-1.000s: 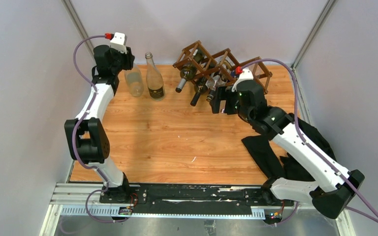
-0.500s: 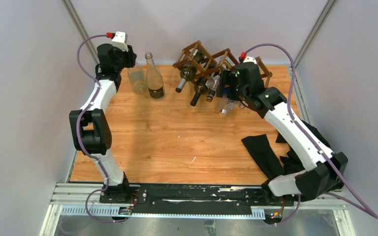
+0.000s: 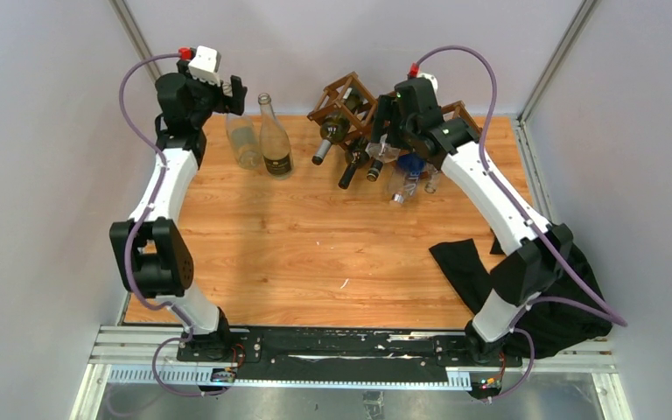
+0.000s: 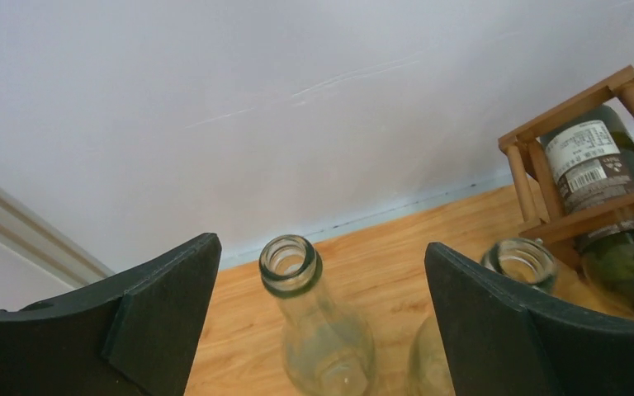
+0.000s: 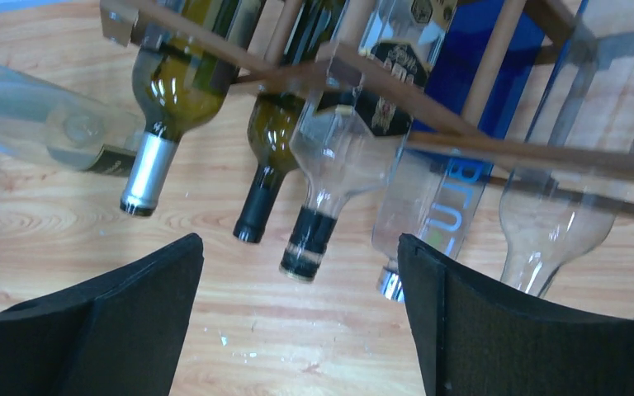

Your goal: Take the wine bottle off the wine rack

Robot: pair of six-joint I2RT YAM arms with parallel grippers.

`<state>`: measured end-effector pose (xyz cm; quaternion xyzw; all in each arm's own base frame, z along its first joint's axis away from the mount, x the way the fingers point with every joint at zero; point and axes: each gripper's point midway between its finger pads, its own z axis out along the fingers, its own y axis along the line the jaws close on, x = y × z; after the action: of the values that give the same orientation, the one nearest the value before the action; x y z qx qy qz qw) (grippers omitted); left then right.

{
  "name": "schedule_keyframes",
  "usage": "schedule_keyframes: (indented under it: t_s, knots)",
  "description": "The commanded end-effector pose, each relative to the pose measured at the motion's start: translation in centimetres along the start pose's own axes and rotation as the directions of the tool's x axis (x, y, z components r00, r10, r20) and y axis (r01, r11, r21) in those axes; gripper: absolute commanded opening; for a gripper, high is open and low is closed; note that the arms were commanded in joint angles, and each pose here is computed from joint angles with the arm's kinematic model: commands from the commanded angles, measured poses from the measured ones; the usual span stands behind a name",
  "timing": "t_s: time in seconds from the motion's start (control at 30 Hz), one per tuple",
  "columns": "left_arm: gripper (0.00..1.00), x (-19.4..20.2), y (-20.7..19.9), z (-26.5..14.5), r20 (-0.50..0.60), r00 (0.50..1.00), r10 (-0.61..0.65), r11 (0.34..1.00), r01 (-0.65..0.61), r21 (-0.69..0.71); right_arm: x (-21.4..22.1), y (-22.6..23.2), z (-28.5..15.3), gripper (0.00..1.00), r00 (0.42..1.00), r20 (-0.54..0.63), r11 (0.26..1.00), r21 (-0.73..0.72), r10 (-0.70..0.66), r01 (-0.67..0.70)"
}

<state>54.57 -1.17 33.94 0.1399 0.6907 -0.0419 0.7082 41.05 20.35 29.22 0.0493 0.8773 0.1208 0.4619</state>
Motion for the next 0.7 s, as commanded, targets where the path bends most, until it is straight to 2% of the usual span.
schedule_keyframes:
  t_s: [0.0, 0.1, 0.27, 0.5, 0.67]
  knots:
    - [1.0, -2.1, -0.3, -3.2, -0.056, 0.997, 0.059, 0.998, -0.057, 0.034, -1.9, -1.8, 1.7, 0.9, 1.0, -0.004, 0.996, 0.088, -0.009, 0.009]
    - [1.0, -2.4, -1.3, -5.9, -0.126, 0.992, 0.017, 0.995, -0.005, 0.095, -3.4, -2.5, 3.3, 0.87, 1.0, 0.009, 0.992, 0.124, -0.016, 0.015]
    - [1.0, -0.5, -4.9, -10.9, -0.266, 0.964, -0.01, 0.971, 0.073, 0.229, -5.5, -3.3, 6.4, 0.8, 1.0, 0.014, 0.988, 0.156, -0.016, 0.014]
    - [1.0, 1.7, -9.6, -16.4, -0.32, 0.948, 0.003, 0.917, 0.125, 0.378, -6.5, -4.6, 10.3, 0.63, 1.0, 0.02, 0.98, 0.197, -0.007, 0.003]
    - [0.99, 2.8, -11.0, -18.4, -0.345, 0.938, 0.012, 0.896, 0.144, 0.42, -6.0, -5.9, 12.6, 0.53, 1.0, -0.001, 0.978, 0.209, 0.022, -0.022]
